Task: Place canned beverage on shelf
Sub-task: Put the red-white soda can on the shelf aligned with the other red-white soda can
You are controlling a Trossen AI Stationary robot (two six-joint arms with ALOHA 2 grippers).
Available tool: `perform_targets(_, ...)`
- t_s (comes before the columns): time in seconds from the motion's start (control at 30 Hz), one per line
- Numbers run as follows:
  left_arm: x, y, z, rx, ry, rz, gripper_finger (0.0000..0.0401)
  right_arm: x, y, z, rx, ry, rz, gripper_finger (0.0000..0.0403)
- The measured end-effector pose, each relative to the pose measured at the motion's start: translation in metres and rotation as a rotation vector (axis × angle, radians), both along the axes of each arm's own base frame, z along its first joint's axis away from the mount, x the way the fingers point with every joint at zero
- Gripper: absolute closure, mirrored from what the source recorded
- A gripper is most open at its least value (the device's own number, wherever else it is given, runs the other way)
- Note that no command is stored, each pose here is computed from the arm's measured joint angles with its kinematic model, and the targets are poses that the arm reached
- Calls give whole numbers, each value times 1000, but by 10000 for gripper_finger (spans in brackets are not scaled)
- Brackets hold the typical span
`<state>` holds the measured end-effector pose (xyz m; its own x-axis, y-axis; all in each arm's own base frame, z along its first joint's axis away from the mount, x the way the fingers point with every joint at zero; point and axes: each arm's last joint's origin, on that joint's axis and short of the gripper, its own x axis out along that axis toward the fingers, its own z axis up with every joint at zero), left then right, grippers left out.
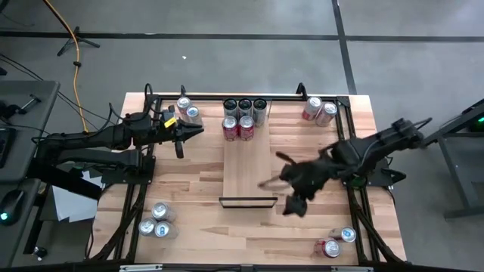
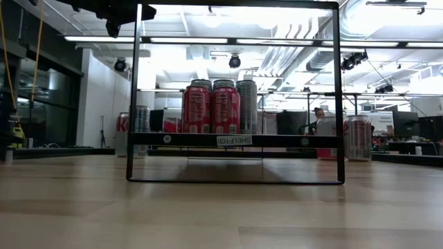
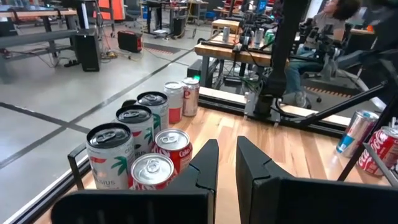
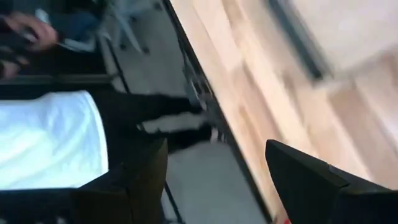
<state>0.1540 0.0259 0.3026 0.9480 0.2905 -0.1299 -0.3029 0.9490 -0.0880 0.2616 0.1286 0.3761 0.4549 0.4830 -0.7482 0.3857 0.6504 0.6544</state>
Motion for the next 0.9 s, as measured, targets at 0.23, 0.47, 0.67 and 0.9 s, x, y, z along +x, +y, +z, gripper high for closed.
perform_targets(0.23, 0, 0, -1, -2, 7, 0, 398, -26, 72, -20, -6, 158, -33, 146)
perform_targets(0.47, 0, 0, -1, 0, 7, 8, 398, -52, 125, -44, -10, 294, -61, 146)
perform_targets(0.67, 0, 0, -1, 0, 6, 11, 398, -55, 139, -62, -98, 308, 34, 146)
perform_targets(0.9, 0, 0, 0, 0, 3, 11, 398, -58, 136, -69, -153, 403, 11, 140)
